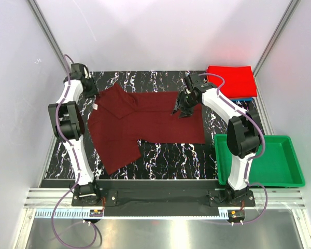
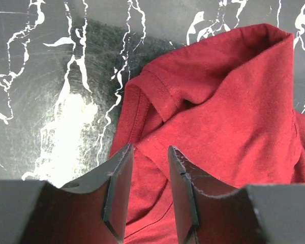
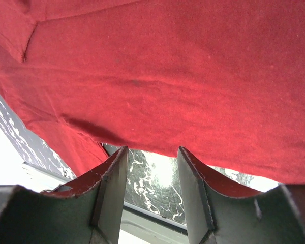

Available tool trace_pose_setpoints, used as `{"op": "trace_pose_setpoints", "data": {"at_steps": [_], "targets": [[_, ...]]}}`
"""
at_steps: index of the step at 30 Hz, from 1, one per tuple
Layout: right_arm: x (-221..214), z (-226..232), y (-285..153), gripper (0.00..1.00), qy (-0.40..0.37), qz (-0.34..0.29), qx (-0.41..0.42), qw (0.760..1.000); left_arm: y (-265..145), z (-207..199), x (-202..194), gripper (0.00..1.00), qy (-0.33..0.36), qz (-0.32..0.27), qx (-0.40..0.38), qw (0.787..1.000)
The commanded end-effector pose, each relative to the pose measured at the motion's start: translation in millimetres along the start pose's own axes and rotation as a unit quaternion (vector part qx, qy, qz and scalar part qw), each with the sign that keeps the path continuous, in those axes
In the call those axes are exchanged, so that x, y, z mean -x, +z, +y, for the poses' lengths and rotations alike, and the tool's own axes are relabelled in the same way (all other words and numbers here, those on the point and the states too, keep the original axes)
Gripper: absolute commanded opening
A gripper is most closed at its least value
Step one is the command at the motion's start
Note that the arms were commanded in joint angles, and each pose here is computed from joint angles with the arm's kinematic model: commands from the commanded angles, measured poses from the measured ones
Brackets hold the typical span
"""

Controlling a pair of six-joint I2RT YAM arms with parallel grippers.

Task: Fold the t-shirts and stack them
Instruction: Fold the tshirt

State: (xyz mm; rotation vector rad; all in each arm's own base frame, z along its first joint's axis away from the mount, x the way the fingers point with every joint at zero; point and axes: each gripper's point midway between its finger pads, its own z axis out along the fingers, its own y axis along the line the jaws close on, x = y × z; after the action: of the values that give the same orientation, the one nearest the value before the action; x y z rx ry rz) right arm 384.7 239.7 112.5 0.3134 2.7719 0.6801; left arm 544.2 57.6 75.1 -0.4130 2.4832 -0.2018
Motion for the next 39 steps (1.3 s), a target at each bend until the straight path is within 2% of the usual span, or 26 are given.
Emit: {"op": "trace_pose_setpoints", "data": {"at_steps": [1,26,27,29,30,31,32,39], "targets": [[10,14,-7,0.50,-0.004,-0.016,0.011,1.000,8,-8,-7,0.39,0.020,0.008,-0.020,1.000],[14,16,-2,0.50,0.005,-0.017,0.010,1.000,28,7,-22,0.41,0.024,0.034,-0.003,0.999],[15,16,-2,0.50,0.005,-0.017,0.010,1.000,28,7,-23,0.39,0.024,0.035,-0.003,0.999],[14,16,-1,0.50,0.004,-0.016,0.008,1.000,27,8,-21,0.22,0.024,0.033,-0.002,0.999],[15,16,-1,0.50,0.005,-0.018,0.008,1.000,27,6,-20,0.16,0.025,0.031,-0.004,0.999],[14,16,-1,0.50,0.005,-0.018,0.008,1.000,25,4,-17,0.06,0.023,0.028,-0.007,0.999],[14,17,0,0.50,0.004,-0.017,0.009,1.000,21,2,-13,0.00,0.021,0.023,-0.009,0.999],[17,27,8,0.49,-0.001,-0.020,0.008,1.000,-22,-12,9,0.00,-0.035,-0.003,-0.004,0.999]]}}
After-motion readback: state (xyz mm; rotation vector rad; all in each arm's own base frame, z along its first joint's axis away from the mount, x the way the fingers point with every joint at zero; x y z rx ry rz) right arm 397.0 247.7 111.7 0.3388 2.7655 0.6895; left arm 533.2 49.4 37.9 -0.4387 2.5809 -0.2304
